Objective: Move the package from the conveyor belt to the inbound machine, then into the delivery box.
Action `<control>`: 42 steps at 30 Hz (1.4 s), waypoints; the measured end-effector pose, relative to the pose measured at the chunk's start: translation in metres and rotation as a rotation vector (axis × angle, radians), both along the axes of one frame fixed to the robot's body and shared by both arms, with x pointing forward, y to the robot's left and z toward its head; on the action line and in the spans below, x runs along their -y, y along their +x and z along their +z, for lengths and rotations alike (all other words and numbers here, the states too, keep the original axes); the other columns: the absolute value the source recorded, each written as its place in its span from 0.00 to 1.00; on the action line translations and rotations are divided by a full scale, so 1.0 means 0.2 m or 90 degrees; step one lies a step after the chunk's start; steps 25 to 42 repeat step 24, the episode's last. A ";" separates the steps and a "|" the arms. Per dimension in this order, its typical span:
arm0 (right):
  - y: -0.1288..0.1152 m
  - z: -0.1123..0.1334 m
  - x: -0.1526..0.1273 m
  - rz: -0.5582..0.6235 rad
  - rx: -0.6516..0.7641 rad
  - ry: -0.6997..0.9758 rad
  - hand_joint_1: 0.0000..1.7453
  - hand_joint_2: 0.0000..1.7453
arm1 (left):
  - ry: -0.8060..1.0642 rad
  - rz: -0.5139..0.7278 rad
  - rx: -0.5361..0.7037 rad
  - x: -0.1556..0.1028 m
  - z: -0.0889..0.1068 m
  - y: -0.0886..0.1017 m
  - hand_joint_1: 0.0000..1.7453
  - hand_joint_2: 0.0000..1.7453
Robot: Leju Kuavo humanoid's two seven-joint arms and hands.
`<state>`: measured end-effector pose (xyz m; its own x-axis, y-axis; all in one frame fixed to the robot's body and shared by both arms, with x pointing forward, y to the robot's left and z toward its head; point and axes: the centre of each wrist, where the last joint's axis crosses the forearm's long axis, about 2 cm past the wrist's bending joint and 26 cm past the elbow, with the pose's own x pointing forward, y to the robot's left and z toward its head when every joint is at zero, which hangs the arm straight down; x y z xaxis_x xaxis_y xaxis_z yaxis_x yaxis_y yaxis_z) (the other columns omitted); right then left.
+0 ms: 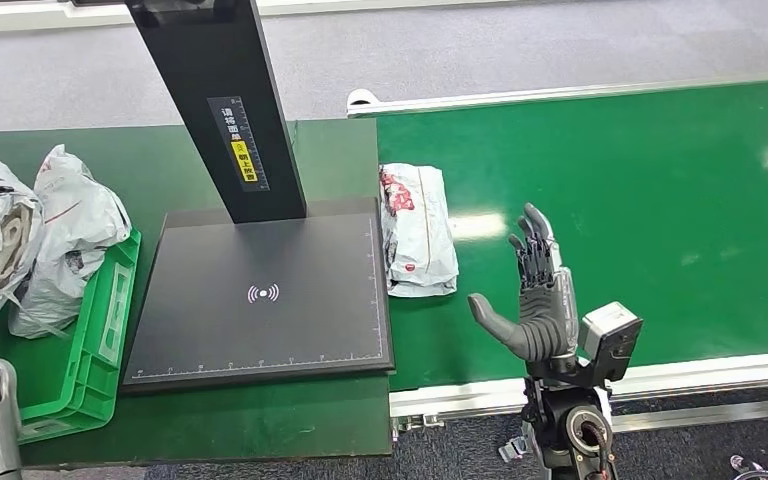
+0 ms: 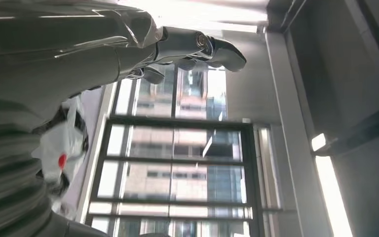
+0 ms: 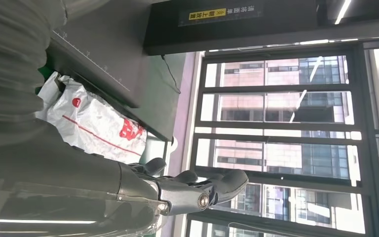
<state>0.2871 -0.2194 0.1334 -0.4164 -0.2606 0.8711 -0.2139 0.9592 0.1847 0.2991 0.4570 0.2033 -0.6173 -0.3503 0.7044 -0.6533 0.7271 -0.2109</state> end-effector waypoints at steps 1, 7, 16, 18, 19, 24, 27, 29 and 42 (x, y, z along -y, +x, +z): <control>0.00 0.00 0.00 0.002 -0.002 0.000 0.00 1.00 | -0.001 -0.034 0.000 0.03 -0.01 -0.01 0.00 1.00; -0.02 -0.09 -0.01 0.026 -0.022 -0.009 0.00 1.00 | -0.074 -0.358 -0.040 0.54 -0.24 -0.10 0.00 1.00; -0.19 -0.32 -0.11 0.061 -0.101 0.021 0.00 1.00 | -0.277 -0.648 -0.200 1.42 -0.62 -0.24 0.00 1.00; -0.22 -0.36 -0.12 0.065 -0.114 0.024 0.00 1.00 | -0.291 -0.675 -0.226 1.51 -0.66 -0.27 0.00 1.00; -0.23 -0.37 -0.12 0.066 -0.119 0.024 0.00 1.00 | -0.295 -0.685 -0.235 1.53 -0.67 -0.28 0.00 1.00; -0.26 -0.39 -0.13 0.068 -0.133 0.025 0.00 1.00 | -0.303 -0.708 -0.263 1.59 -0.70 -0.30 0.00 1.00; -0.26 -0.39 -0.13 0.068 -0.133 0.025 0.00 1.00 | -0.303 -0.708 -0.263 1.59 -0.70 -0.30 0.00 1.00; -0.26 -0.39 -0.13 0.068 -0.133 0.025 0.00 1.00 | -0.303 -0.708 -0.263 1.59 -0.70 -0.30 0.00 1.00; -0.26 -0.39 -0.13 0.068 -0.133 0.025 0.00 1.00 | -0.303 -0.708 -0.263 1.59 -0.70 -0.30 0.00 1.00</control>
